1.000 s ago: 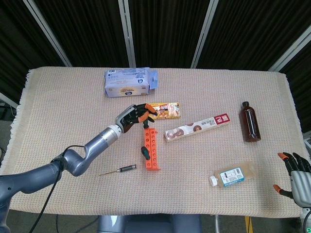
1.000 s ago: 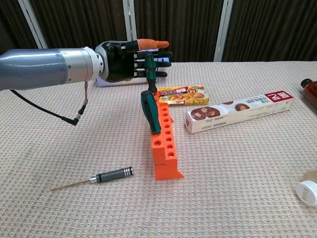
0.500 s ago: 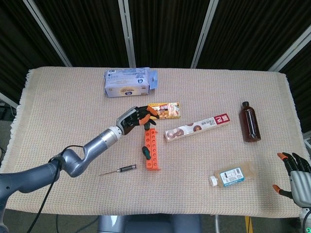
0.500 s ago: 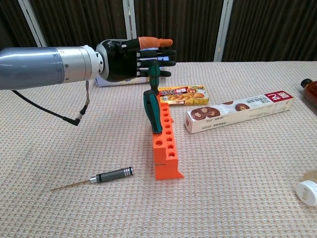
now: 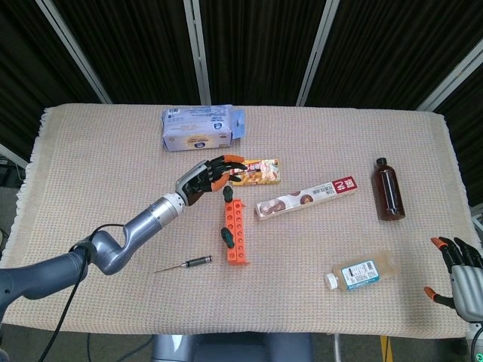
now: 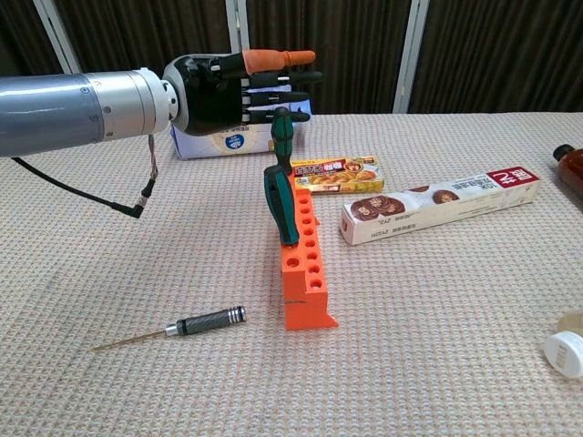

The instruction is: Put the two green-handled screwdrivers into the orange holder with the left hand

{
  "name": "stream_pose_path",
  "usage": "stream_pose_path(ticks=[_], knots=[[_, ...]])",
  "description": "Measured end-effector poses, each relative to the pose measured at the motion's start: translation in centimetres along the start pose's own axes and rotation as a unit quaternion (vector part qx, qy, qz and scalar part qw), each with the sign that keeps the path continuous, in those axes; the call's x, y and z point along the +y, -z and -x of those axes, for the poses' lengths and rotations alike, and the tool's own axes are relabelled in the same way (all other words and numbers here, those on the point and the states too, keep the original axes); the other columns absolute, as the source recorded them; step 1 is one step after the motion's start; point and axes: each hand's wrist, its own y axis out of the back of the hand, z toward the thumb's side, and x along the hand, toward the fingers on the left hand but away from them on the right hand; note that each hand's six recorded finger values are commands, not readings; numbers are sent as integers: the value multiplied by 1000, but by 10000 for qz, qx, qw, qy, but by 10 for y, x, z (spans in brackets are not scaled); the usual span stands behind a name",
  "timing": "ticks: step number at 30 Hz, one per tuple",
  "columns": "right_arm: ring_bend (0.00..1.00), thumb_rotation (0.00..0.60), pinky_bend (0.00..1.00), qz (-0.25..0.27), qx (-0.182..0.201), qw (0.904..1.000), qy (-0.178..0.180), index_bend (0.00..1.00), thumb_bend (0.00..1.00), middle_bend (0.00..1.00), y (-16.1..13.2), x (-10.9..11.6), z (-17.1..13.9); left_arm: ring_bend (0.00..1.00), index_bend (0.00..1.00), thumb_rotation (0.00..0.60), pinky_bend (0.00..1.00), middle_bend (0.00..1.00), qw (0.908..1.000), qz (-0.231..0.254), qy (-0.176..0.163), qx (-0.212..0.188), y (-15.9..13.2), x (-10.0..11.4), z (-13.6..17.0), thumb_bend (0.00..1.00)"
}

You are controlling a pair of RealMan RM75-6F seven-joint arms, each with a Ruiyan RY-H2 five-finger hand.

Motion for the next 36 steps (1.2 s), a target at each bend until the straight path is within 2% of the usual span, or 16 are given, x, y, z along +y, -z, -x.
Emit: stream_pose_path(ticks=[5, 8, 11, 13, 17, 19, 23, 24, 26, 27, 28, 29, 30, 32, 36], knots=[[75, 600, 126, -4, 4, 10000, 18, 150, 0, 135, 1, 1, 0, 0, 0, 570, 0, 0, 9993, -324, 36, -208, -7, 2, 6, 542], [75, 600, 126, -12, 4, 10000, 29, 150, 0, 135, 1, 2, 0, 0, 0, 544, 0, 0, 9969, -695, 8, -360, -12, 6, 12, 533], [75, 600, 126, -13, 21, 10000, 44, 151, 0, 135, 1, 3, 1, 0, 2, 506, 0, 0, 9908, -1251, -79, -510, -19, 13, 19, 532], [75, 600, 126, -22, 52, 10000, 51, 150, 0, 135, 0, 4, 3, 0, 13, 508, 0, 0, 9827, -1744, -193, -599, -23, 19, 26, 532], [76, 600, 126, -39, 137, 9999, 73, 150, 0, 135, -4, 5, 7, 0, 43, 505, 0, 0, 9551, -2825, -534, -708, -29, 32, 45, 530], [76, 600, 126, -49, 178, 9998, 96, 150, 0, 135, -6, 6, 9, 0, 59, 507, 0, 0, 9330, -3442, -772, -709, -31, 40, 59, 531], [75, 600, 126, -77, 288, 9994, 184, 150, 0, 135, -12, 9, 14, 0, 73, 502, 0, 2, 8806, -4521, -1308, -545, -33, 56, 94, 530], [75, 600, 126, -89, 308, 9993, 212, 150, 0, 135, -13, 10, 15, 0, 80, 505, 0, 5, 8618, -4826, -1496, -461, -33, 62, 108, 529], [74, 600, 126, -116, 360, 9989, 281, 150, 0, 135, -17, 11, 18, 0, 99, 508, 0, 16, 8311, -5253, -1802, -314, -32, 70, 132, 527], [72, 600, 126, -128, 381, 9987, 305, 149, 0, 135, -18, 12, 19, 0, 109, 508, 0, 22, 8099, -5499, -2032, -210, -31, 75, 151, 525], [67, 600, 126, -142, 400, 9986, 325, 146, 0, 135, -20, 12, 20, 0, 119, 507, 0, 26, 7942, -5655, -2217, -133, -30, 78, 166, 523], [62, 600, 126, -162, 423, 9984, 352, 143, 0, 135, -22, 13, 21, 0, 122, 508, 0, 28, 7748, -5818, -2474, -29, -29, 83, 188, 521], [53, 600, 126, -175, 438, 9982, 372, 138, 0, 135, -23, 13, 22, 0, 125, 509, 0, 29, 7616, -5904, -2669, 55, -27, 87, 205, 520], [30, 600, 125, -199, 478, 9978, 418, 125, 0, 127, -26, 14, 24, 0, 128, 509, 0, 29, 7369, -6002, -3099, 276, -22, 93, 246, 518], [0, 600, 48, -250, 532, 9973, 443, 63, 0, 57, -31, 14, 26, 0, 134, 509, 0, 29, 7062, -6020, -3664, 675, -7, 96, 313, 501]])
